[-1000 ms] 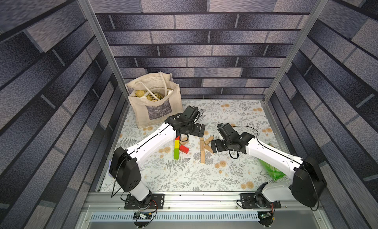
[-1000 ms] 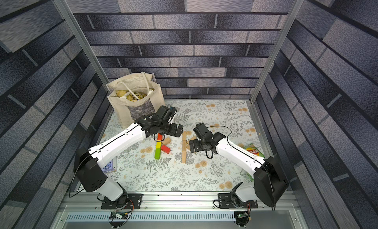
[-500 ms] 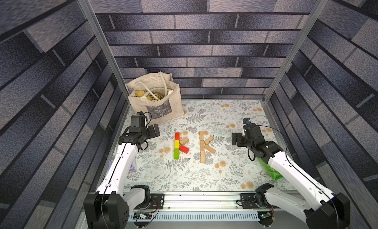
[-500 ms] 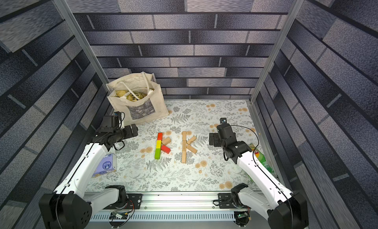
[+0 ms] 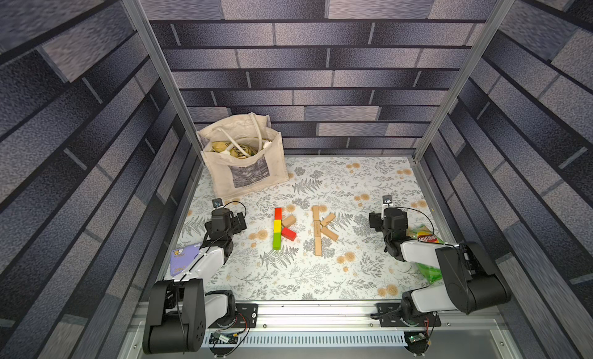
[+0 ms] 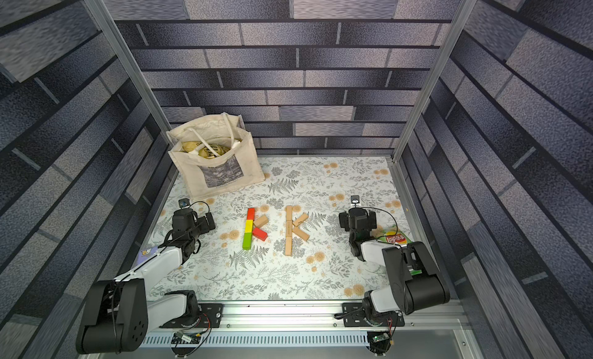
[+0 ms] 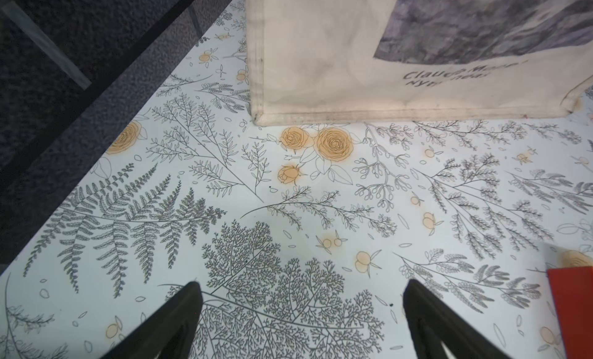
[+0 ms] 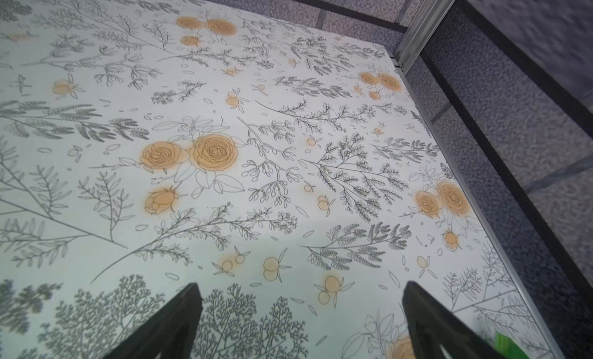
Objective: Assemble the letter k with building blocks
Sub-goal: Reset both arms
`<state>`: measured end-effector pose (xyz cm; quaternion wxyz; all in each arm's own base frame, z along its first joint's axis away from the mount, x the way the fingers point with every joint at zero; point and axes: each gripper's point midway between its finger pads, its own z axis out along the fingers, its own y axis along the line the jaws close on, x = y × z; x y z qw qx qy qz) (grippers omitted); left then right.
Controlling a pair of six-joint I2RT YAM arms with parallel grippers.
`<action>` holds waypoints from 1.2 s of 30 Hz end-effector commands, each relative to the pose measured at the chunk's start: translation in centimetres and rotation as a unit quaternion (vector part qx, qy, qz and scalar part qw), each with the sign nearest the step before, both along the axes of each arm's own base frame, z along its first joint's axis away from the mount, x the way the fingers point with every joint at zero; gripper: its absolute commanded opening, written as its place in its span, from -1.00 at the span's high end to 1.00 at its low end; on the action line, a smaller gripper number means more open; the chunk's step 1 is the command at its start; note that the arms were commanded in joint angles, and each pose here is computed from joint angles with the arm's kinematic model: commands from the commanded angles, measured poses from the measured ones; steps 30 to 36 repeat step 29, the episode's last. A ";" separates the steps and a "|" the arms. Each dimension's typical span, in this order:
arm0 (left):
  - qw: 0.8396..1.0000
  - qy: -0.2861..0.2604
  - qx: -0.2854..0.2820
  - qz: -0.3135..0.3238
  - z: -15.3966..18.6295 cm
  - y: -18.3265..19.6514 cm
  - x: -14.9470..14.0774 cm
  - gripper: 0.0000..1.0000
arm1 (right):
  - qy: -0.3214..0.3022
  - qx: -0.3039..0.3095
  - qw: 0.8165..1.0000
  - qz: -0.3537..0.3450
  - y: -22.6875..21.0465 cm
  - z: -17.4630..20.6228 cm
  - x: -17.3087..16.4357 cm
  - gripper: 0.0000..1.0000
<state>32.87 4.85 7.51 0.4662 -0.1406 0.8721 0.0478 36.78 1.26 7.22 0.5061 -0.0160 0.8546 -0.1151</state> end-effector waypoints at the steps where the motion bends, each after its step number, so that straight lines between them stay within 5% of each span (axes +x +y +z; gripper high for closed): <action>1: 0.993 -0.118 0.018 -0.015 4.4 0.1 2.8 -1.00 | -0.080 0.072 0.994 -0.001 -1.1 2.4 1.8 -1.00; 8: 0.987 -0.119 0.035 -0.100 1.8 -2.2 7.1 -1.00 | -0.081 0.096 0.992 0.009 -1.3 2.0 2.2 -1.00; 11: 0.992 -0.101 0.049 -0.056 1.6 -1.1 7.0 -0.99 | -0.080 0.095 0.992 0.009 -1.3 1.9 2.2 -1.00; 36: 0.991 -0.101 0.031 -0.081 1.4 -1.6 6.9 -1.00 | -0.084 0.095 0.992 0.011 -1.3 2.1 2.1 -1.00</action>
